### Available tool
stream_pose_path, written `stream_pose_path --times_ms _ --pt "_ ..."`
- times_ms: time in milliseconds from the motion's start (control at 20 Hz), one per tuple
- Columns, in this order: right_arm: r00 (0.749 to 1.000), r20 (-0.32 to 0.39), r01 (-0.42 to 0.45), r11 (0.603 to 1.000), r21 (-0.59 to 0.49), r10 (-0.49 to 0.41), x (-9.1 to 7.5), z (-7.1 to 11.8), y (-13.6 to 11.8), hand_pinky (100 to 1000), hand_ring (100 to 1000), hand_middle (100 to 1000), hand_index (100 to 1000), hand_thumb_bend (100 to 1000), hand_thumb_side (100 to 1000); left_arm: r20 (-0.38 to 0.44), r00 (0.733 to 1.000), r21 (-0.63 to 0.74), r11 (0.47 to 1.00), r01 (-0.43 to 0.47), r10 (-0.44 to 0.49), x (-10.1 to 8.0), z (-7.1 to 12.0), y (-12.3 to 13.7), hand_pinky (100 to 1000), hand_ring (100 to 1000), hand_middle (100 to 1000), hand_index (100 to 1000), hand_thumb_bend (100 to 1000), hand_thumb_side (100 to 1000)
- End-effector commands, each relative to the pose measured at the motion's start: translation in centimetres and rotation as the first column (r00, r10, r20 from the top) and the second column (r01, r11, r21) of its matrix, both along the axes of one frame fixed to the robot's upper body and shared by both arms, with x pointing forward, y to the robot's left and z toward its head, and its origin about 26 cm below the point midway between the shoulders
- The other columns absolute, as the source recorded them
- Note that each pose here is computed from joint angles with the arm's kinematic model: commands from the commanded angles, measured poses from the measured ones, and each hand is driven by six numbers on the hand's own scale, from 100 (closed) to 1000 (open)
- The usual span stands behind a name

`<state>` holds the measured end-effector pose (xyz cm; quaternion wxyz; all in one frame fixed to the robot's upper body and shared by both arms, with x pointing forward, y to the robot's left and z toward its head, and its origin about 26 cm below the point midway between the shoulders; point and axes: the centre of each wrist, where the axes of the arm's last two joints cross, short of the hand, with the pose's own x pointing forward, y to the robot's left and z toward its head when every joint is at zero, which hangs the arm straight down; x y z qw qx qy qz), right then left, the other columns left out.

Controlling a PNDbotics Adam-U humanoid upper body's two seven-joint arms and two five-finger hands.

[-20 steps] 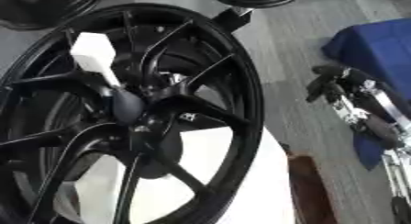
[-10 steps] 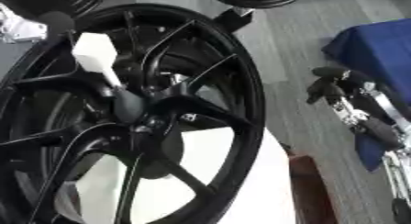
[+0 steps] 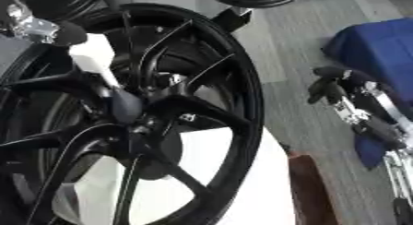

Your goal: Pull the pin out of the wheel hub.

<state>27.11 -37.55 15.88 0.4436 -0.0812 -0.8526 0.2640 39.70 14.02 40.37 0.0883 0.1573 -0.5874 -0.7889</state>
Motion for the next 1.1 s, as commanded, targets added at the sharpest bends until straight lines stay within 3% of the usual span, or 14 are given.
stream_pose_path --times_ms 50,300,850,1100 --pt "1.0 0.013 0.0 1.0 -0.031 0.0 0.0 0.7 -0.1 744 586 602 821 100 627 0.046 0.995 0.163 0.983 0.08 -0.088 0.2 0.5 0.4 962 914 791 888 448 970" --pt "1.0 0.014 -0.001 1.0 -0.028 0.002 0.1 0.8 -0.1 742 583 598 820 100 627 0.073 0.996 0.213 0.976 0.042 -0.059 1.4 -0.3 1.1 965 919 795 891 458 900" --pt "1.0 0.017 -0.006 1.0 -0.021 0.006 0.2 0.8 0.1 741 581 595 819 100 628 0.081 0.996 0.299 0.954 0.005 -0.031 3.4 -2.4 2.2 962 920 796 894 511 889" --pt "1.0 0.014 -0.007 1.0 -0.021 0.007 0.3 0.8 0.1 741 581 595 818 100 631 0.085 0.996 0.312 0.95 0.0 -0.028 3.8 -2.7 2.5 945 906 771 883 491 874"
